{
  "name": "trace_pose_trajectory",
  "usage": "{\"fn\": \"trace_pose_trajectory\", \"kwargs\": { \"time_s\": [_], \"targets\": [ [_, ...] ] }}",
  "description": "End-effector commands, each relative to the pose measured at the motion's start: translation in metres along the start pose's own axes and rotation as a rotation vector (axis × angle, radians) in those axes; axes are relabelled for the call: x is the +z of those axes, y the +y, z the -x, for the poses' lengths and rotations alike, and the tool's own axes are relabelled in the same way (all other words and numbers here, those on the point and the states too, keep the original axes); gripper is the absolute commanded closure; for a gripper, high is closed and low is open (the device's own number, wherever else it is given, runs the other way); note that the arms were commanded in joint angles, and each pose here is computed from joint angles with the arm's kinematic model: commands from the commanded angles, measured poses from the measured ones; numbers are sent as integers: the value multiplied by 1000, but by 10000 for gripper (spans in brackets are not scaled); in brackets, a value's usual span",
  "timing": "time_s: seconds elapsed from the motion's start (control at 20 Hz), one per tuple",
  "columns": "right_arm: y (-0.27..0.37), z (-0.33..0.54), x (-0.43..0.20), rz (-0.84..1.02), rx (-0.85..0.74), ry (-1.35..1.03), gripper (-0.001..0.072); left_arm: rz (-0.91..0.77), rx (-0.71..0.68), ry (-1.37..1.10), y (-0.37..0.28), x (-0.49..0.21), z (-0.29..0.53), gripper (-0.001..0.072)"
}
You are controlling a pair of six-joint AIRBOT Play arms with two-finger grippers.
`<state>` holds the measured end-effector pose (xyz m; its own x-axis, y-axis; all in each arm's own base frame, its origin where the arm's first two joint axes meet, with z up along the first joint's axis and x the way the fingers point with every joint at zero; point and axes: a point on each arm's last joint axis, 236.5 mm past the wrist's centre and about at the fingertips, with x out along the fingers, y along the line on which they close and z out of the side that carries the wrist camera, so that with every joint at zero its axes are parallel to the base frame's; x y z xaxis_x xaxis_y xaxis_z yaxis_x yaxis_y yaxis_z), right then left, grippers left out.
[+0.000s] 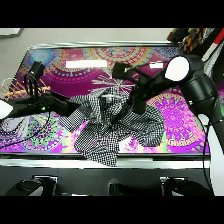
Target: Fold the clothes and pants, and hang the long-sleeved shirts on hangers.
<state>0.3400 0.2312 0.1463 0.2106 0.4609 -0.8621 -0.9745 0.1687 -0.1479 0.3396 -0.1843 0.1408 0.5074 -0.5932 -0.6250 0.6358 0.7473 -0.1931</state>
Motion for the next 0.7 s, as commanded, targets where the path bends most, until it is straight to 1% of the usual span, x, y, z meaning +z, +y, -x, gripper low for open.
{"fn": "trace_pose_trajectory", "kwargs": {
  "time_s": [0.0, 0.1, 0.25, 0.4, 0.45, 0.55, 0.6, 0.65],
  "targets": [
    [7, -12, -7, 156, 61, 24, 685, -397, -65, 96, -6, -27, 12, -2],
    [3, -14, -4, 171, 51, 10, 685, -402, -91, 119, -11, -33, 9, 1],
    [4, -15, 1, 169, 51, -9, 685, -511, -122, 129, -15, -38, 1, 1],
    [10, -16, 8, 182, 66, -29, 685, -523, -161, 163, -18, -47, -13, 2],
    [14, -17, 12, 192, 74, -34, 685, -550, -180, 175, -19, -50, -20, 4],
    [23, -20, 20, 217, 87, -38, 685, -557, -170, 170, -15, -49, -34, 19],
    [26, -21, 23, 227, 92, -39, 685, -556, -149, 155, -10, -44, -40, 105],
    [27, -21, 23, 228, 93, -41, 685, -553, -122, 138, -4, -39, -44, 229]
  ]
}}
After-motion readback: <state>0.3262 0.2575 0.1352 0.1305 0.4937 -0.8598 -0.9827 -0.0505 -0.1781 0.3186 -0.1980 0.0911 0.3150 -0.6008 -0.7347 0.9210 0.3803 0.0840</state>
